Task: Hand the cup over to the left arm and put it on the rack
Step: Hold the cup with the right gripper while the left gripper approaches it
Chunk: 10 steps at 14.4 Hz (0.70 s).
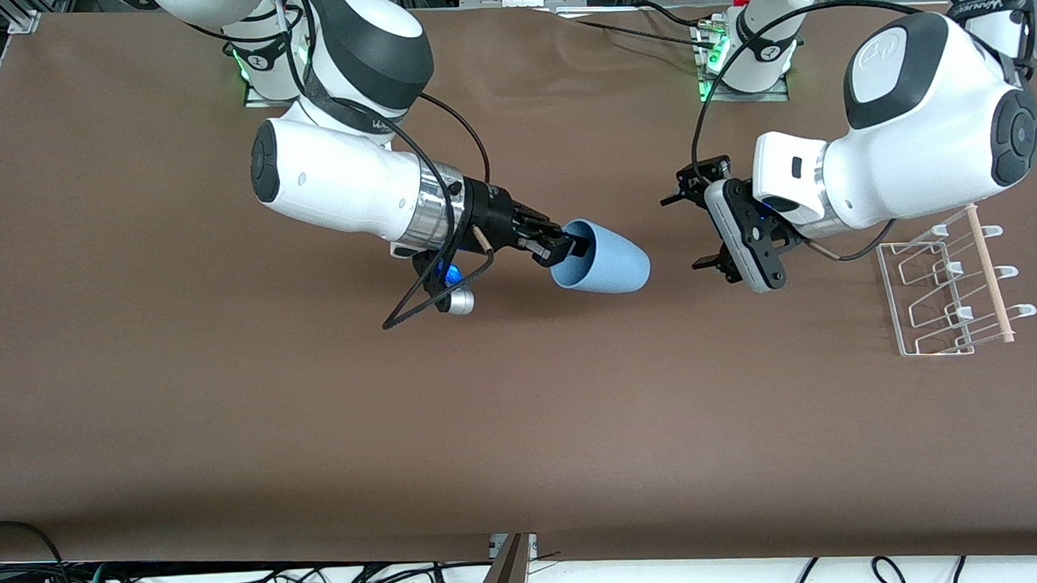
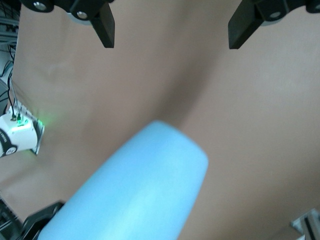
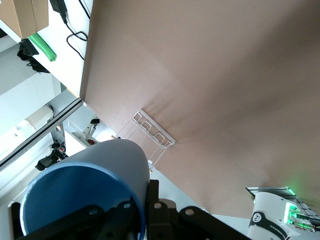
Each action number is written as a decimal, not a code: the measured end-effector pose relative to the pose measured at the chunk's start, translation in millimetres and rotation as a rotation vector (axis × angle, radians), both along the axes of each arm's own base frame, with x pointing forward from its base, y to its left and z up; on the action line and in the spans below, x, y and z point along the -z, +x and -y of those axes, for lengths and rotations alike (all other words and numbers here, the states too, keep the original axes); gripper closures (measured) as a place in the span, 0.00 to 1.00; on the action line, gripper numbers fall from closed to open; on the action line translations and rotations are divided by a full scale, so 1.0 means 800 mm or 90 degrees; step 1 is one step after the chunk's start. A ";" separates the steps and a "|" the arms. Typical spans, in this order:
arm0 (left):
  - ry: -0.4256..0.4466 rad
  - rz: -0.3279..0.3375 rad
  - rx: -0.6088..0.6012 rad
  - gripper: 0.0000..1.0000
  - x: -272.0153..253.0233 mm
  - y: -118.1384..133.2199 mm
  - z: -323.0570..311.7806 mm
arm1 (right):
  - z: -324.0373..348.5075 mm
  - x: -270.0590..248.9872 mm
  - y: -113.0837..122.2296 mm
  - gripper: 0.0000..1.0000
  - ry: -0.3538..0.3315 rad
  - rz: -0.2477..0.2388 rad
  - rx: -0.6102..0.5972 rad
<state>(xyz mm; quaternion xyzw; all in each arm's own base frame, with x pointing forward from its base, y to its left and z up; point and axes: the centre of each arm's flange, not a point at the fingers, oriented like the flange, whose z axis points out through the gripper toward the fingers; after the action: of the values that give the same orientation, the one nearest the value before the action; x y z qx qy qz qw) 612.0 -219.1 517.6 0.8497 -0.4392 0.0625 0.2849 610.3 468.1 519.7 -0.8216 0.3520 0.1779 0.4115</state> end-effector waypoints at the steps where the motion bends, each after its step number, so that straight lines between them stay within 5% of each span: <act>1: -0.009 0.012 0.002 0.00 0.001 0.003 0.003 | 0.000 0.000 0.000 0.95 0.000 0.000 0.000; 5: -0.055 0.093 0.023 0.00 -0.008 0.005 0.047 | 0.000 0.000 0.000 0.95 0.000 0.000 0.000; 10: -0.077 0.126 0.048 0.04 0.007 0.006 0.077 | 0.006 -0.002 0.004 0.95 0.000 0.001 0.006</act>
<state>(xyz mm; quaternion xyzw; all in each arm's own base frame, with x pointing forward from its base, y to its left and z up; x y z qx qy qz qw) 617.2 -280.9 511.8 0.8036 -0.4924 0.1612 0.2929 613.5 463.3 521.1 -0.8203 0.3552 0.1753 0.4126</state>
